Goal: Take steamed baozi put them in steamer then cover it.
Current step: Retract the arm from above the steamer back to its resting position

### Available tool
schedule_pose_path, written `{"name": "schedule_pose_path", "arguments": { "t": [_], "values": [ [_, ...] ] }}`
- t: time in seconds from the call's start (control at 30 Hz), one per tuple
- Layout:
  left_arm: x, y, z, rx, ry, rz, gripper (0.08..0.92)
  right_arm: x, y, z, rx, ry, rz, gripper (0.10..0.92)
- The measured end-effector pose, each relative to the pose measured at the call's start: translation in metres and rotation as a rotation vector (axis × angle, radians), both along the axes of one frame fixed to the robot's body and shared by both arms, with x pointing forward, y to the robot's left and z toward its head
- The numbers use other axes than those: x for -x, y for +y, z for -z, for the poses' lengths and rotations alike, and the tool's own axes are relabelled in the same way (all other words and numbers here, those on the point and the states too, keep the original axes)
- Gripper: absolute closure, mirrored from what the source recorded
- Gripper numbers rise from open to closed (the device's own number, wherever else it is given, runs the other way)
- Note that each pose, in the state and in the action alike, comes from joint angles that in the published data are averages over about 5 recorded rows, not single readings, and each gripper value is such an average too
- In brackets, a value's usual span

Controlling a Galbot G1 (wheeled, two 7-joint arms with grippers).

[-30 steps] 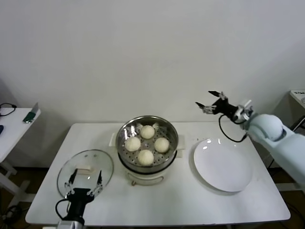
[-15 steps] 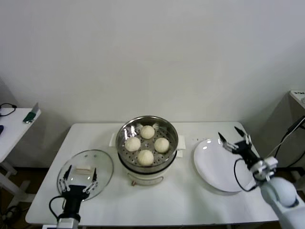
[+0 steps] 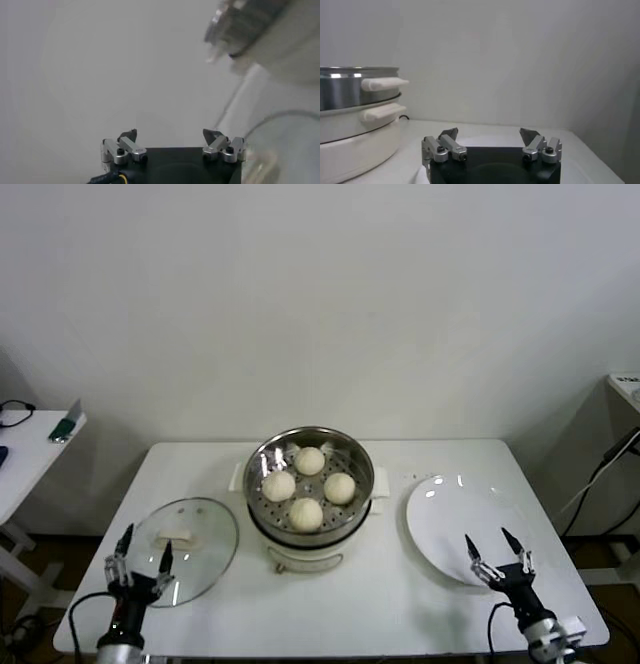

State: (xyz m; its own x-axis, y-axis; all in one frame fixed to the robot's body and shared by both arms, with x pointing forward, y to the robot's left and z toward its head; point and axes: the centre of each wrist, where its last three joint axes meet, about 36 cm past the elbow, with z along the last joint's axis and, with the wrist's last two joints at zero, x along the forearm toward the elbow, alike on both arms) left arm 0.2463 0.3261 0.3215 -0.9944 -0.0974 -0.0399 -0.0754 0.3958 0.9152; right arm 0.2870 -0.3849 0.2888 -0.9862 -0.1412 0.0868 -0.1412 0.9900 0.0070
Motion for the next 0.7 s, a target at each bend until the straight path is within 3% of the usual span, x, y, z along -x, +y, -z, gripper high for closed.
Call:
{"name": "schedule_pose_path", "arguments": {
  "t": [0.33,0.7],
  "values": [
    [-0.02,0.027,0.047,-0.296,0.058,0.032,0.177,0.016,0.009,0.003,-0.025,-0.026,0.052,0.2],
    [-0.055,0.048,0.079,-0.445,0.098,0.032,0.177,0.027,0.014,0.003,-0.037,-0.046,0.089,0.2]
  ]
}}
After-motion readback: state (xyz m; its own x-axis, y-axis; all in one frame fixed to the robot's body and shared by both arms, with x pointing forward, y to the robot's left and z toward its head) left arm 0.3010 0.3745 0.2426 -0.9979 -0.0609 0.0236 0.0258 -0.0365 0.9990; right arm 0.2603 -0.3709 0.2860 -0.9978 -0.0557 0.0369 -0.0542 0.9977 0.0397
